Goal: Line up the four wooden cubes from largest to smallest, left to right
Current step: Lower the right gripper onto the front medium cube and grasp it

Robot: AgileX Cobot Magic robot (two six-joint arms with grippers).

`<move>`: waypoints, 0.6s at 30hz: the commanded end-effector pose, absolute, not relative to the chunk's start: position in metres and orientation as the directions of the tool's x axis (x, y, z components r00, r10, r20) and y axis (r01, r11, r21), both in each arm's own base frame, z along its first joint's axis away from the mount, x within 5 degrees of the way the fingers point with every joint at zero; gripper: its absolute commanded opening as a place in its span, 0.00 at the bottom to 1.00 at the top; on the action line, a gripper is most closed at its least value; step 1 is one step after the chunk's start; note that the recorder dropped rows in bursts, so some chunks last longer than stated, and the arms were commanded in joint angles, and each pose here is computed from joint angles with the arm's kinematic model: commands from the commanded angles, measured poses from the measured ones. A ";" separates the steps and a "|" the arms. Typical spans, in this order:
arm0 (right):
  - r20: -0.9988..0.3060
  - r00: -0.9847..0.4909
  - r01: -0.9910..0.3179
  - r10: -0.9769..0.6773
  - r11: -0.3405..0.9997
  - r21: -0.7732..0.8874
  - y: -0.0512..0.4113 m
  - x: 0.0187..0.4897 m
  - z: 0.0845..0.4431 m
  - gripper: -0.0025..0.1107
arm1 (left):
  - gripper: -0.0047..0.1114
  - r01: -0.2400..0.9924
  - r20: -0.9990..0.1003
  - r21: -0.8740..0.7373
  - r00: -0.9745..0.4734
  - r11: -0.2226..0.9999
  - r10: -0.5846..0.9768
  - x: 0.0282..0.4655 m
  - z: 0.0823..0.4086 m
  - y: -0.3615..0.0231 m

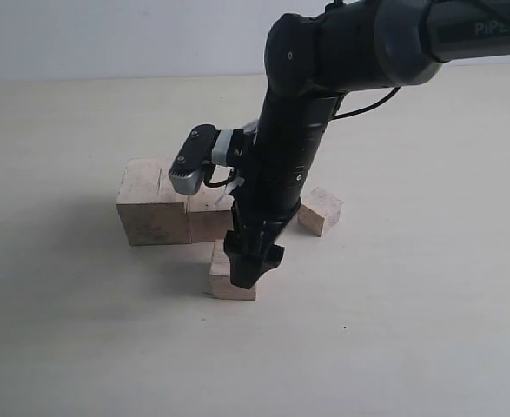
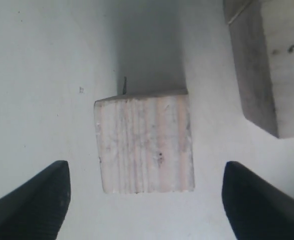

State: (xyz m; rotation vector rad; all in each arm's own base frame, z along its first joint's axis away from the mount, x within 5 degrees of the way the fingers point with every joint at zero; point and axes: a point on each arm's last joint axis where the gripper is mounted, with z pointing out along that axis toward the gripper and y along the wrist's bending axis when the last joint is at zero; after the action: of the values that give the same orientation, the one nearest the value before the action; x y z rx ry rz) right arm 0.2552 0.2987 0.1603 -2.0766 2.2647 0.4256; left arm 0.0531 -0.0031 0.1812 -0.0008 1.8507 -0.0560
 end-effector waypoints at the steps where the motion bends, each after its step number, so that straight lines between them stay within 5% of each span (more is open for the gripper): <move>1: -0.227 -0.095 -0.985 -0.969 0.059 0.159 0.300 0.256 0.158 0.72 | 0.04 0.026 -0.964 -0.048 -0.264 0.999 -0.039 0.053 0.181 -0.003; 11: -0.209 -0.118 -0.981 -0.971 0.081 0.175 0.303 0.259 0.138 0.71 | 0.04 0.026 -0.964 -0.048 -0.264 0.999 -0.039 0.053 0.181 -0.003; 13: -0.205 -0.134 -0.979 -0.970 0.097 0.179 0.303 0.259 0.138 0.60 | 0.04 0.026 -0.964 -0.048 -0.264 0.999 -0.039 0.053 0.181 -0.003; 18: -0.172 -0.160 -0.971 -0.972 0.124 0.202 0.298 0.254 0.153 0.02 | 0.04 0.026 -0.964 -0.048 -0.264 0.999 -0.039 0.053 0.181 -0.003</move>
State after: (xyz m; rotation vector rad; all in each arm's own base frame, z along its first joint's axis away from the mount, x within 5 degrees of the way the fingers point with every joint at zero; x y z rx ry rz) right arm 0.2577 0.3008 0.1411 -2.0276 2.3493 0.4232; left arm 0.0531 -0.0031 0.1812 -0.0008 1.8507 -0.0560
